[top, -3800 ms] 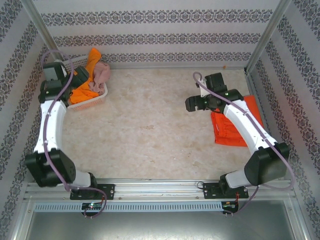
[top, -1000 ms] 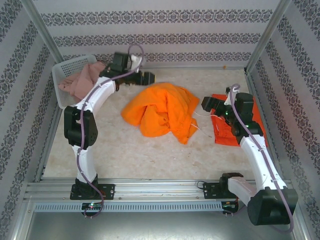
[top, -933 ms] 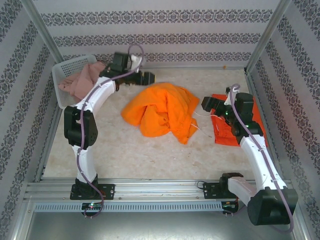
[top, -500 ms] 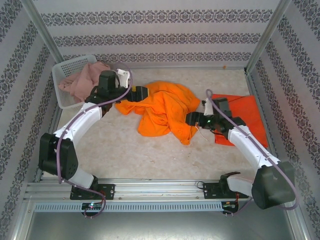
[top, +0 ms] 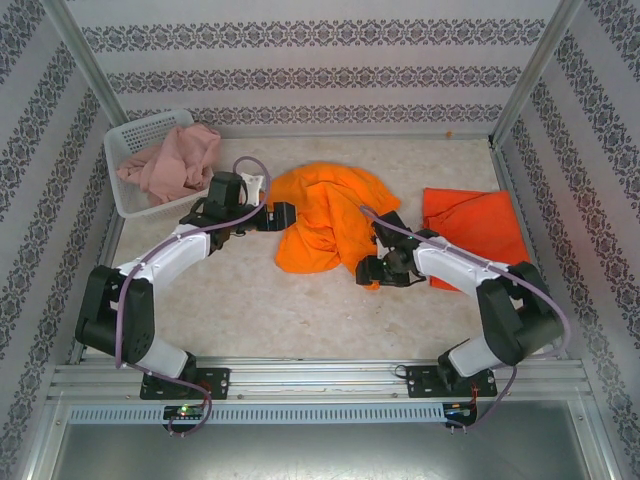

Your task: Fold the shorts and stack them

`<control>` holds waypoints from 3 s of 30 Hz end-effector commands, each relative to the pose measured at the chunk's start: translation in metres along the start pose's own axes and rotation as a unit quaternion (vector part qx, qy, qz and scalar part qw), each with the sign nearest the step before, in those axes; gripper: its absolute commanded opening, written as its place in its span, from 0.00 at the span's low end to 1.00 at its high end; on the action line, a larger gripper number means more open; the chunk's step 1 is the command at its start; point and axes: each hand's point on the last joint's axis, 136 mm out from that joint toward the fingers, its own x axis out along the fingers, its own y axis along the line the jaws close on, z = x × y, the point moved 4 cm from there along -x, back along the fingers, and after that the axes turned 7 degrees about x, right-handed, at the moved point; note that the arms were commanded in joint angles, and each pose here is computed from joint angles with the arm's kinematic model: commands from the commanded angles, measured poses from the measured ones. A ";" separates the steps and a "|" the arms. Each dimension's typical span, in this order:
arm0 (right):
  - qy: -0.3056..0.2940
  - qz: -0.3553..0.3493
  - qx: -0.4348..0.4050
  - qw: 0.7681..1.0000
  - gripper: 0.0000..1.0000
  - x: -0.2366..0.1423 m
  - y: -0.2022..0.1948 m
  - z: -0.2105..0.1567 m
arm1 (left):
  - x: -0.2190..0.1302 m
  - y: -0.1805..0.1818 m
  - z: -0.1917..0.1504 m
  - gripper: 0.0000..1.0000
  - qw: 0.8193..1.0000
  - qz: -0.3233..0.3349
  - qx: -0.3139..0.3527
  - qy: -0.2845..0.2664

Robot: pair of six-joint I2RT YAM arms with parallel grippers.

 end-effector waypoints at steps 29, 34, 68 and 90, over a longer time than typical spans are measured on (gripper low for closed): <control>-0.268 0.302 0.061 0.913 0.00 -0.260 0.133 0.131 | -0.038 -0.051 0.006 0.83 0.990 -0.026 0.090 -0.107; -0.277 0.266 0.113 0.916 0.00 -0.239 0.113 0.137 | -0.019 -0.051 -0.017 0.81 0.992 0.007 0.108 -0.057; -0.268 0.233 0.243 0.903 0.01 -0.169 0.031 0.151 | 0.148 -0.083 -0.113 0.41 0.959 0.128 0.205 0.148; -0.280 0.246 0.234 0.898 0.00 -0.180 0.022 0.150 | 0.125 -0.046 -0.097 0.00 0.962 0.178 0.162 0.130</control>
